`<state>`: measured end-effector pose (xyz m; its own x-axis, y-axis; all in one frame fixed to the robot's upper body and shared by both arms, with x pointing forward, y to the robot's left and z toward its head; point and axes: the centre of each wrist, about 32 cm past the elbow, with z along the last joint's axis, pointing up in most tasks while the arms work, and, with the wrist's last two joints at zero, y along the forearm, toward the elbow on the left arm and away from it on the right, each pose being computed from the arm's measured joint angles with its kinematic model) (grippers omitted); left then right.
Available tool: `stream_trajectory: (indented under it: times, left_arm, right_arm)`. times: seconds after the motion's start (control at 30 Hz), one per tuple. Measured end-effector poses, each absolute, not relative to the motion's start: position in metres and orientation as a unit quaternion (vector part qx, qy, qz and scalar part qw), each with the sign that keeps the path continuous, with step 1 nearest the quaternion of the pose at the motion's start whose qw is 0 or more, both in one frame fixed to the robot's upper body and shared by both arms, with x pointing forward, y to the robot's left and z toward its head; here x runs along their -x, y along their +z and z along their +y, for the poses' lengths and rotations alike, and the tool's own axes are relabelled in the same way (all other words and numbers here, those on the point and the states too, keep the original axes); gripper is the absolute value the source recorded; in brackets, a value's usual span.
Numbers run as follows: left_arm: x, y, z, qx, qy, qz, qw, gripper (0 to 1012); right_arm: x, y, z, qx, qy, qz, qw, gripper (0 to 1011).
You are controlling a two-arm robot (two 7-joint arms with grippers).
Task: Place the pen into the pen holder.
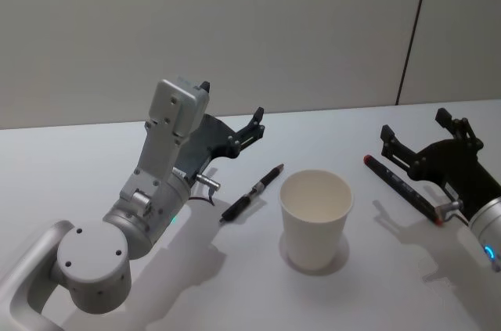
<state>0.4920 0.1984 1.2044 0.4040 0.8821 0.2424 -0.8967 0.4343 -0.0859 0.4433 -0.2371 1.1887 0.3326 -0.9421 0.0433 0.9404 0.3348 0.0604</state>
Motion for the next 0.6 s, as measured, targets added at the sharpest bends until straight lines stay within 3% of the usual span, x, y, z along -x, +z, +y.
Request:
stream_trajectory:
  times: [0.6]
  left_arm:
    - [-0.492, 1.2044, 0.1984, -0.029, 0.531, -0.126, 0.837, 1001]
  right_arm:
    - [-0.4433, 1.1887, -0.2371, -0.012, -0.577, -0.035, 0.816, 1001]
